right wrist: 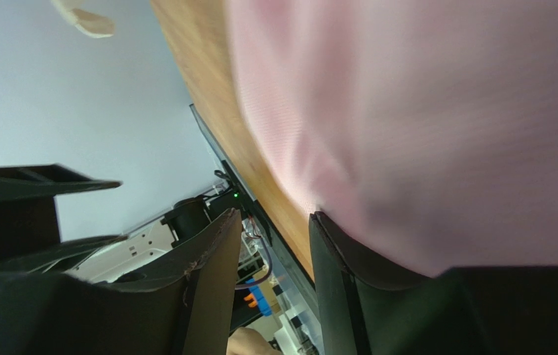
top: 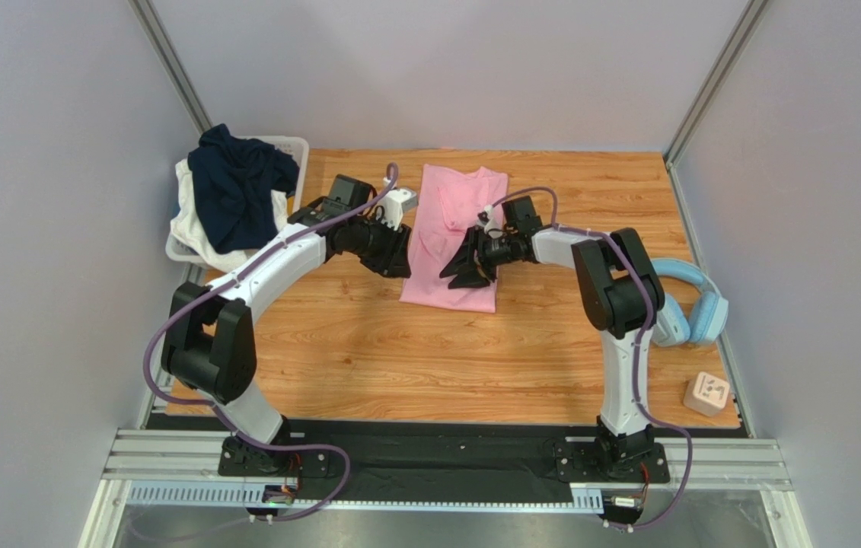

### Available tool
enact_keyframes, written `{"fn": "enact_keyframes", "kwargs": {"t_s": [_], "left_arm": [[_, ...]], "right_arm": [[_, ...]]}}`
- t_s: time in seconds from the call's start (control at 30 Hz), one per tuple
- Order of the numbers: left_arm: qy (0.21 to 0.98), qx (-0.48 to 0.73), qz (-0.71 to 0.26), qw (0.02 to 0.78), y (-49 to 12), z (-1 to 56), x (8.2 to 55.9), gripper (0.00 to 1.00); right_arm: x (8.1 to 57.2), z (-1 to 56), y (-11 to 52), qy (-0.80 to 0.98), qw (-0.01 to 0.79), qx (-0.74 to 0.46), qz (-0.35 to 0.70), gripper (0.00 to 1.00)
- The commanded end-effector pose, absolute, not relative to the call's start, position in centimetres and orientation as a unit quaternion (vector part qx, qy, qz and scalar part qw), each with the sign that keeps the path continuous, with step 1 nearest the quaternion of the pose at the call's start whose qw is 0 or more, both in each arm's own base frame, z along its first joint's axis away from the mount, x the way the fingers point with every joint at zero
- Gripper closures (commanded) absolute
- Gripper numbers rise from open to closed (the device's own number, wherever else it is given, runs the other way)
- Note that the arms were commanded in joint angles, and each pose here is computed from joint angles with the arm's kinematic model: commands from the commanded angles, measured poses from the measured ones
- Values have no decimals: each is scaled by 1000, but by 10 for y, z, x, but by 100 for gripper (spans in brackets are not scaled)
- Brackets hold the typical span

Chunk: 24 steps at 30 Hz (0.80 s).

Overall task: Fold and stack the t-shirts
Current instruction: Grab one side of the 2/3 rectangular tshirt with both arms

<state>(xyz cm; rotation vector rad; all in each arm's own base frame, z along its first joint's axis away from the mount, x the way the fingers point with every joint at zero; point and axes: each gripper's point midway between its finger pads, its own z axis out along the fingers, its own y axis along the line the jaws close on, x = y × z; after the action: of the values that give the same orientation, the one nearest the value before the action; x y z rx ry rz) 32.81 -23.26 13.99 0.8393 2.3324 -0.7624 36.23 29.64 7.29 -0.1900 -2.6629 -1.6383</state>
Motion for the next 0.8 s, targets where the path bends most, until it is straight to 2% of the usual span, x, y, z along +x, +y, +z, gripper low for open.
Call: {"fn": "enact_keyframes", "kwargs": {"t_s": [0.0, 0.2, 0.53, 0.77], "left_arm": [[862, 315, -291, 269, -239, 134, 332, 55], [863, 314, -289, 270, -242, 133, 340, 55], [854, 320, -283, 297, -239, 159, 340, 55], [858, 319, -301, 268, -242, 147, 322, 55]], "right_arm": [[355, 28, 293, -860, 53, -99, -498, 55], [350, 10, 285, -862, 71, -118, -488, 55], [352, 86, 279, -860, 1, -79, -504, 52], [331, 89, 271, -862, -1, -82, -500, 52]]}}
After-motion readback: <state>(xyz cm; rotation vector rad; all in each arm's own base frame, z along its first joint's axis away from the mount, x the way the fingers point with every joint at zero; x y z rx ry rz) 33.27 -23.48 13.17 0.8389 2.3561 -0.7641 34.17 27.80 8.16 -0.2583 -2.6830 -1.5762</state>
